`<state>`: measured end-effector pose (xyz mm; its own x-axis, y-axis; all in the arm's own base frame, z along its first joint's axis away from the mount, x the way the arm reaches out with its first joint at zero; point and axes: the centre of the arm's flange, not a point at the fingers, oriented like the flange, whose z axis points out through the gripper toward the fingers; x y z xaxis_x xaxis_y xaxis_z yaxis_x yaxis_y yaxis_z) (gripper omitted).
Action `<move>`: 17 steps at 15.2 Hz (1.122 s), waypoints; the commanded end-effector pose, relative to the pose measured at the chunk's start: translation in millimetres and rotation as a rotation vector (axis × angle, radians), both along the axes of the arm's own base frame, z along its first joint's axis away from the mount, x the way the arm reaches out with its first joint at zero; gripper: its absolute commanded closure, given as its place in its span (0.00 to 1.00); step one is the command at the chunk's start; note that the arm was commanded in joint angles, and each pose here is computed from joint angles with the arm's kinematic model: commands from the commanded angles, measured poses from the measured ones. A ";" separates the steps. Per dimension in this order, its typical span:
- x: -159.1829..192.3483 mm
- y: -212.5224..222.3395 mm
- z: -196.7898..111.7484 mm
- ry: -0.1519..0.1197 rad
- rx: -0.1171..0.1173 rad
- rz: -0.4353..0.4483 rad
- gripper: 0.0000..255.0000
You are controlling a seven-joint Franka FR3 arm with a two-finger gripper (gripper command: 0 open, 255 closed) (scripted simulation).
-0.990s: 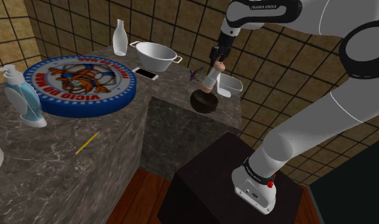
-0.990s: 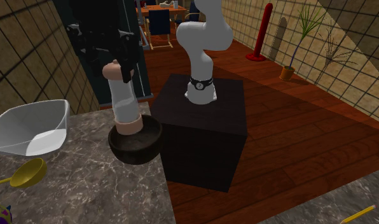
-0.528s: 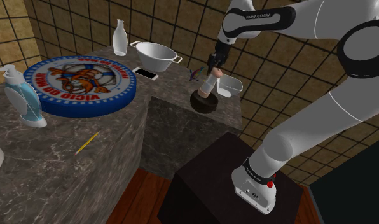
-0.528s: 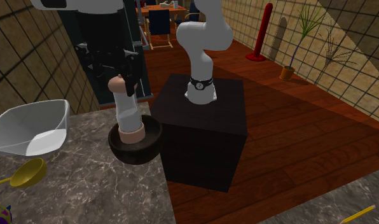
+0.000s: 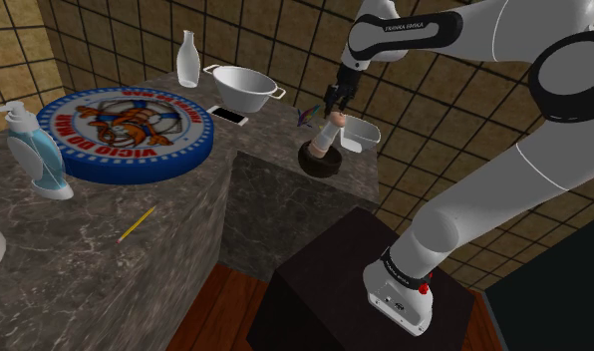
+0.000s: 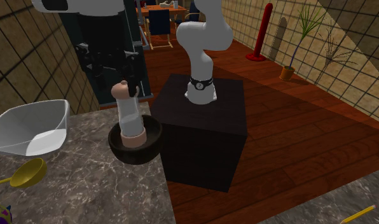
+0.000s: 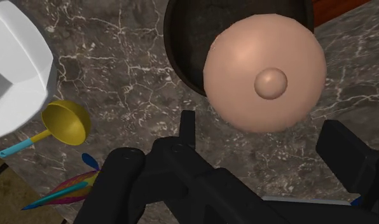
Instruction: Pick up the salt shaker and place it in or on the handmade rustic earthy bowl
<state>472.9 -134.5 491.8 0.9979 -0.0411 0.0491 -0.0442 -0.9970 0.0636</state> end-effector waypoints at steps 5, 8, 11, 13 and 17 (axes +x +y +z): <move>0.0 0.0 0.0 0.000 0.000 0.000 0.00; -1.8 2.6 39.5 0.000 0.000 0.000 0.00; -2.4 3.3 49.9 0.000 0.000 0.000 0.00; -2.3 3.3 49.9 0.000 0.000 0.000 0.00; -2.3 3.3 49.9 0.000 0.000 0.000 0.00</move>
